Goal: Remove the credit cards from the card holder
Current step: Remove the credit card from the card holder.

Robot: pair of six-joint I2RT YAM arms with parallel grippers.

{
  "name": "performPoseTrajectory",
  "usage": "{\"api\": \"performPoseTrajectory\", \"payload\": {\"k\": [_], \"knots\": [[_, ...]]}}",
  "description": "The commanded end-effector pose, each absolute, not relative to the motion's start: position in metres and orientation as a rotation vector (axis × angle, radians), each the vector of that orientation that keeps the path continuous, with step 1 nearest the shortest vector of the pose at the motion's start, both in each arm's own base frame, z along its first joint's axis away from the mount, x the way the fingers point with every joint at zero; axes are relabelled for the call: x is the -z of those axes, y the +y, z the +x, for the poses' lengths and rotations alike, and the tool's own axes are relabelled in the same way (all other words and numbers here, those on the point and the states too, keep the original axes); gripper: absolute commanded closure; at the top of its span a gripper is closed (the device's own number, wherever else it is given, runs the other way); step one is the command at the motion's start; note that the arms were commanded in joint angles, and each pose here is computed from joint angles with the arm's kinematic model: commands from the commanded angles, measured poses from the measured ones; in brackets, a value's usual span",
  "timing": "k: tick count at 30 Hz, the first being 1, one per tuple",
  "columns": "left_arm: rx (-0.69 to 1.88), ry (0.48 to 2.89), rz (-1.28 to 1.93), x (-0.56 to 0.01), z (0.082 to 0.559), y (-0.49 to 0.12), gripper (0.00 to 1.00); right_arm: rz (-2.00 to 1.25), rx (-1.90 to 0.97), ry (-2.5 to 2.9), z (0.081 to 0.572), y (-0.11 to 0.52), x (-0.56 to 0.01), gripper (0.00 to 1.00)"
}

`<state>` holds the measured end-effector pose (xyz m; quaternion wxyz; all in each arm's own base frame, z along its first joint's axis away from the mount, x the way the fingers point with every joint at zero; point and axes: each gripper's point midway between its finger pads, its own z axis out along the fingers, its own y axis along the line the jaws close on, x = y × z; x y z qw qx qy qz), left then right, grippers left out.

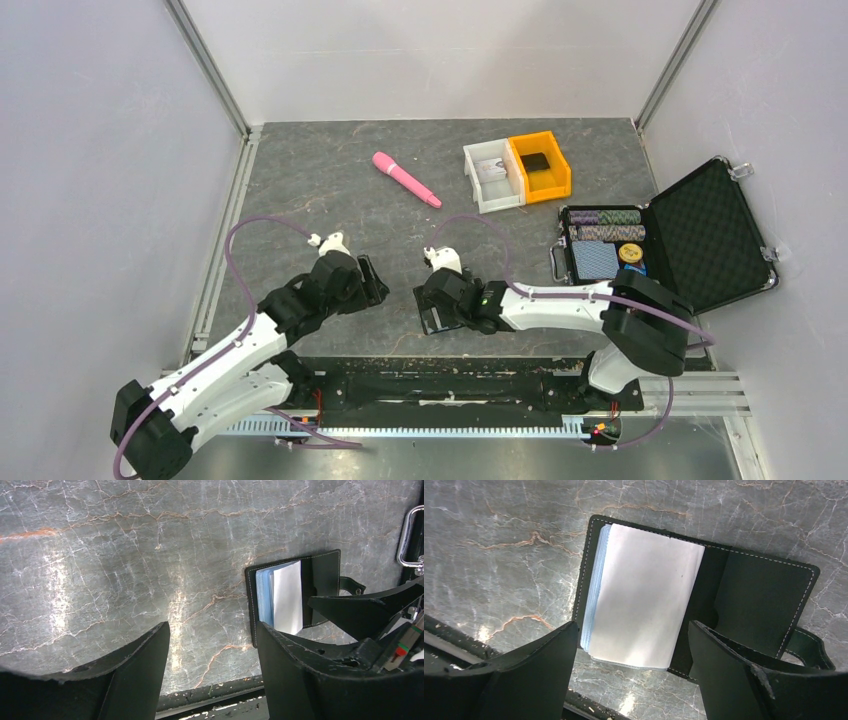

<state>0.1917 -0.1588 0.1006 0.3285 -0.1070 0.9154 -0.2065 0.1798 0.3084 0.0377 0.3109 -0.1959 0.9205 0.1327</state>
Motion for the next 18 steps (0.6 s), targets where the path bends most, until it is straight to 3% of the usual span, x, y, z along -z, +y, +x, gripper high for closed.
{"api": "performPoseTrajectory", "payload": {"k": [1, 10, 18], "knots": [[0.546, 2.366, -0.302, -0.103, 0.194, -0.157, 0.29, -0.476, -0.334, 2.389, 0.189, 0.32, -0.044, 0.18], [0.556, 2.369, -0.308, -0.102, 0.192, -0.157, 0.29, -0.447, -0.332, 2.383, 0.188, 0.314, -0.044, 0.31], [0.579, 2.391, -0.296, -0.098, 0.19, -0.162, 0.29, -0.383, -0.512, 2.38, 0.183, 0.32, -0.054, 0.48]]}}
